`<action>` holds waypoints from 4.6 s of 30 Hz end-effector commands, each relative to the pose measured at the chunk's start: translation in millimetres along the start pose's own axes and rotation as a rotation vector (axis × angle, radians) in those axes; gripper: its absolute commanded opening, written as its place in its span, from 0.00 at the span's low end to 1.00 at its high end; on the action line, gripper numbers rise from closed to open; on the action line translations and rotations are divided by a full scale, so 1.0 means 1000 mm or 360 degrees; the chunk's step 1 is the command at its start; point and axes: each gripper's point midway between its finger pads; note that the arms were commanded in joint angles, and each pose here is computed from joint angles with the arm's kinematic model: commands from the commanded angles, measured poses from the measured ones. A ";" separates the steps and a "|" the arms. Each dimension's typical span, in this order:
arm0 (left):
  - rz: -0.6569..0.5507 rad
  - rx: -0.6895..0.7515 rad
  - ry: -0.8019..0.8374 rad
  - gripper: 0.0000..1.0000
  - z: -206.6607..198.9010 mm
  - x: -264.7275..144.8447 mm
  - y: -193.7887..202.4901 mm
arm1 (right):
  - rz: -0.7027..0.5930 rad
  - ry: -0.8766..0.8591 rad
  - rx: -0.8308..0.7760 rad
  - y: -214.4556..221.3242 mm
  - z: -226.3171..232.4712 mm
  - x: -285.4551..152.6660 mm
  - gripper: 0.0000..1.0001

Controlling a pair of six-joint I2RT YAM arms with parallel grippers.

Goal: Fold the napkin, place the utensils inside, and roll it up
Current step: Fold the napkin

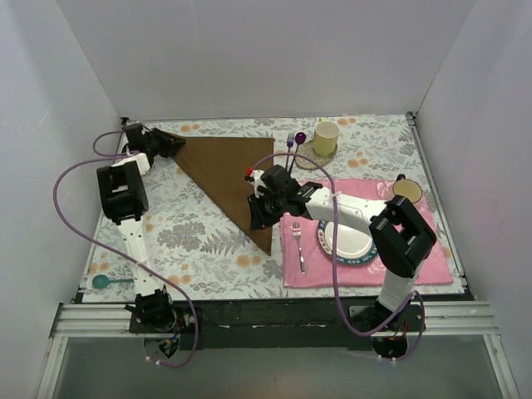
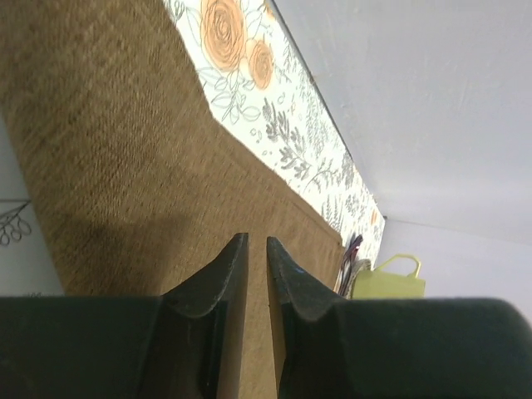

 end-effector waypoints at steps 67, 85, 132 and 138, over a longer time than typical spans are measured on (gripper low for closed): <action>-0.0286 -0.0037 -0.0654 0.04 0.115 -0.024 -0.082 | 0.0204 -0.0007 0.0173 0.091 -0.014 0.012 0.29; -0.0200 0.0233 -0.0571 0.57 -0.003 -0.086 -0.071 | 0.0038 -0.0119 -0.0021 0.034 0.031 -0.014 0.36; -0.0602 -0.1112 -0.2389 0.75 0.119 -0.453 0.173 | -0.0149 -0.0036 -0.0259 0.027 0.033 -0.081 0.62; -0.0657 -0.1125 -0.2409 0.75 0.125 -0.455 0.169 | -0.0185 -0.0048 -0.0268 0.023 0.033 -0.083 0.62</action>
Point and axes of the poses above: each gripper's point midway between its finger pads, its own x axis out along the fingers, its own z axis along the line the jaws close on, y = z × x, and after that the axes turned 13 degrees about x, right-handed
